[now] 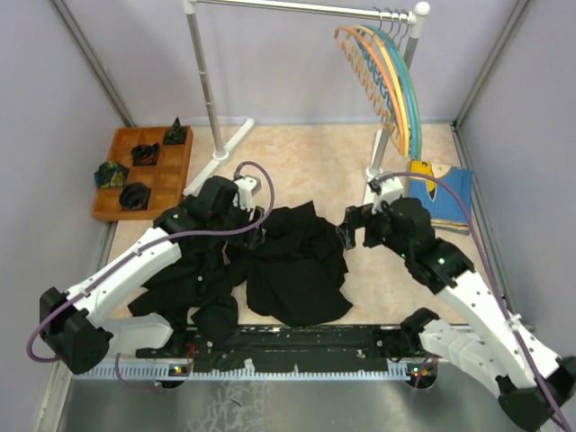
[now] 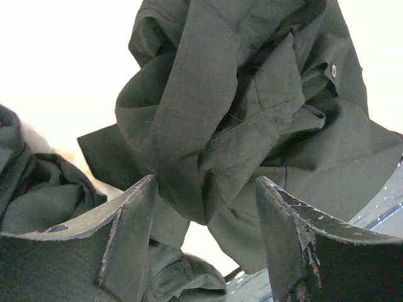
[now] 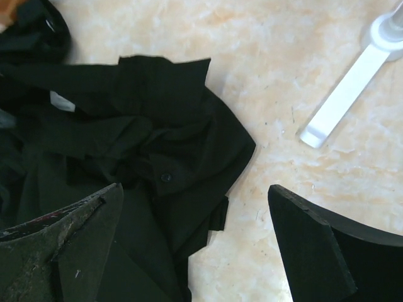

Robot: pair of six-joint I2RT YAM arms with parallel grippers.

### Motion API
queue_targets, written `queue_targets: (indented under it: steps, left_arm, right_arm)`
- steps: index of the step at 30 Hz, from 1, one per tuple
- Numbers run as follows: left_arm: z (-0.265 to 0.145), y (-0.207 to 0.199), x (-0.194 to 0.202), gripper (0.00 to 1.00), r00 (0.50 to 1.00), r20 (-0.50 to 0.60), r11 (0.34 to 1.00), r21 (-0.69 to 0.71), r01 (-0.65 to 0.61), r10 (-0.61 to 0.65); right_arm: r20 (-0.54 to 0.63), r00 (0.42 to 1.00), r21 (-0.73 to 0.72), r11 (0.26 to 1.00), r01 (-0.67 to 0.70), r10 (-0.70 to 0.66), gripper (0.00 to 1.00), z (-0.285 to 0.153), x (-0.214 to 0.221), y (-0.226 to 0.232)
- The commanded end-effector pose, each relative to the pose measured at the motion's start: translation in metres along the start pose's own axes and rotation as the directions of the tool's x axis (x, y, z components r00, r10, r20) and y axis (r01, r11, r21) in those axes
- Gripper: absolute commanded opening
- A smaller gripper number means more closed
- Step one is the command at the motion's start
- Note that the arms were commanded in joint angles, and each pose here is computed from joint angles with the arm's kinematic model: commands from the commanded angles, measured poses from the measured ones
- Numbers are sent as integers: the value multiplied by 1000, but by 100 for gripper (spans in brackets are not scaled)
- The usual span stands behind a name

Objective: Place the shirt on the hanger

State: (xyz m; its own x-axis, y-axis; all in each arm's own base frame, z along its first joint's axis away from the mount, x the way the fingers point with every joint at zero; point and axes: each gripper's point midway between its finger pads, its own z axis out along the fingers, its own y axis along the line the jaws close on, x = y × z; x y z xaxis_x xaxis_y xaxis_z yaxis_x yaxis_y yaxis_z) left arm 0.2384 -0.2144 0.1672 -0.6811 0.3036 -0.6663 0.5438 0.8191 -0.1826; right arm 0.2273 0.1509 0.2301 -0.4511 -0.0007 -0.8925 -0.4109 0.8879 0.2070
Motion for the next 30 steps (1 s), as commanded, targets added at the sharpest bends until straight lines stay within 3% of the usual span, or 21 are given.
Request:
queue_targets:
  steps: [1,8,13,19,23,30]
  left_arm:
    - [-10,19,-10,71,987,100,983,-117,140,-129]
    - [-8,29,4,83,867,212,849,-197,491,-452]
    - [0,25,23,82,852,252,791,-322,521,-459]
    - [3,46,57,73,816,274,668,-472,575,-509]
    - [5,49,61,74,732,350,587,-440,679,-585]
    - [20,30,43,80,613,410,588,-203,783,-675]
  right_arm:
    - [-28,998,-66,996,52,-53,99,20,-17,17]
    - [-61,997,-68,997,39,-43,99,52,-17,21]
    - [-41,995,-146,985,89,-96,99,64,-21,33]
    - [-30,987,-241,960,145,-157,99,85,-28,50]
    - [-23,989,-240,962,133,-143,99,92,-30,51]
    - [-41,987,-230,963,142,-155,99,98,-20,47]
